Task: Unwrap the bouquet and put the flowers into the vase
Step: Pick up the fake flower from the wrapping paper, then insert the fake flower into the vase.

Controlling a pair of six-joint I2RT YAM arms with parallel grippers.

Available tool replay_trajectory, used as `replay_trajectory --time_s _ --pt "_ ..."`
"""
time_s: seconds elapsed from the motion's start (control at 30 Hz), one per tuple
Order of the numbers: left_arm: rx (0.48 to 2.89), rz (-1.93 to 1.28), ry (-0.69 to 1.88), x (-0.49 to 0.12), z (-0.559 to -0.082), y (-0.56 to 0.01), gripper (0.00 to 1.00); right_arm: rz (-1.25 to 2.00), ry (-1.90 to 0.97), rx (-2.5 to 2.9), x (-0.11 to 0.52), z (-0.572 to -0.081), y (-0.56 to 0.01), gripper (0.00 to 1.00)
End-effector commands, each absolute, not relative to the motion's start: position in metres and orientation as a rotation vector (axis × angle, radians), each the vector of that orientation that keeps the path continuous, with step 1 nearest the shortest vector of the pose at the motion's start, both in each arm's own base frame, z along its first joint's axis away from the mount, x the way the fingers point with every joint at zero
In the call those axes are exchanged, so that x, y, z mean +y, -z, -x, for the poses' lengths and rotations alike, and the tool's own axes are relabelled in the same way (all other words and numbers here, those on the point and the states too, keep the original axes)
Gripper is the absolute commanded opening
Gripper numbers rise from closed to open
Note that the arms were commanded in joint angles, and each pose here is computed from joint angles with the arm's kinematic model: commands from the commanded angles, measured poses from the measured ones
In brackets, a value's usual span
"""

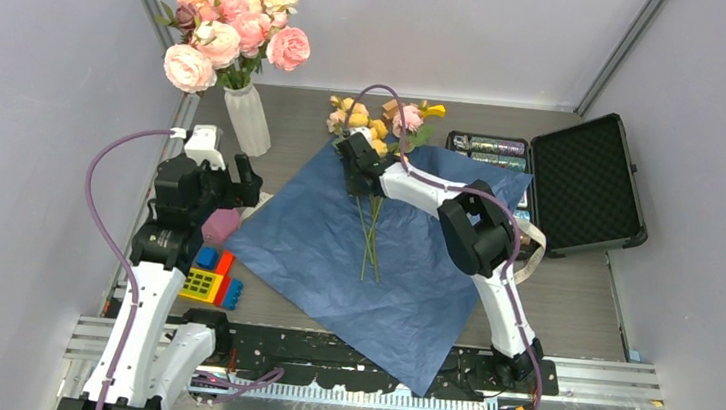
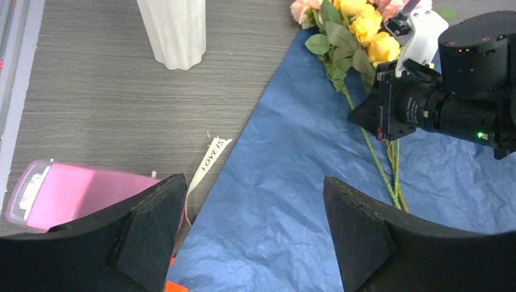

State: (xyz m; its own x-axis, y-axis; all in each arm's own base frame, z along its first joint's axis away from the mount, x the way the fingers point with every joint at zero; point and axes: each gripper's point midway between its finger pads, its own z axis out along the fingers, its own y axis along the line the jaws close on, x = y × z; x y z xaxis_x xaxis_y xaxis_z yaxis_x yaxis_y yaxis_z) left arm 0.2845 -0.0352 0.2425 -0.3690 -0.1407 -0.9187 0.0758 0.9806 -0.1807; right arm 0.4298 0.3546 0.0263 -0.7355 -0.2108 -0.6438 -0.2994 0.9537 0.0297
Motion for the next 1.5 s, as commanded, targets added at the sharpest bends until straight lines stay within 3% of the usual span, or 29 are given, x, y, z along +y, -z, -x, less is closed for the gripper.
replay_trajectory --time_s 0.0,0.27,0.7,1.17,1.27,1.47 --pt "1.900 0.051 0.304 -0.046 -0.282 -0.253 0.85 0.352 -0.439 2.267 0.382 -0.429 -0.089 0.00" --pt "1.889 0.146 0.688 -0.092 -0.275 -0.257 0.85 0.417 -0.813 2.045 0.403 -0.391 -0.171 0.00" --pt "1.741 0.263 1.253 -0.147 -0.280 -0.282 0.85 0.556 -1.206 1.857 0.393 -0.301 -0.244 0.00" --pt "1.684 0.281 1.353 -0.155 -0.292 -0.293 0.86 0.744 -1.410 1.758 0.397 -0.232 -0.284 0.00" --pt "1.672 0.281 1.365 -0.156 -0.291 -0.295 0.76 0.784 -1.431 1.758 0.402 -0.224 -0.284 0.00" --pt "1.673 0.281 1.369 -0.156 -0.289 -0.295 0.28 0.801 -1.424 1.782 0.405 -0.222 -0.278 0.00"
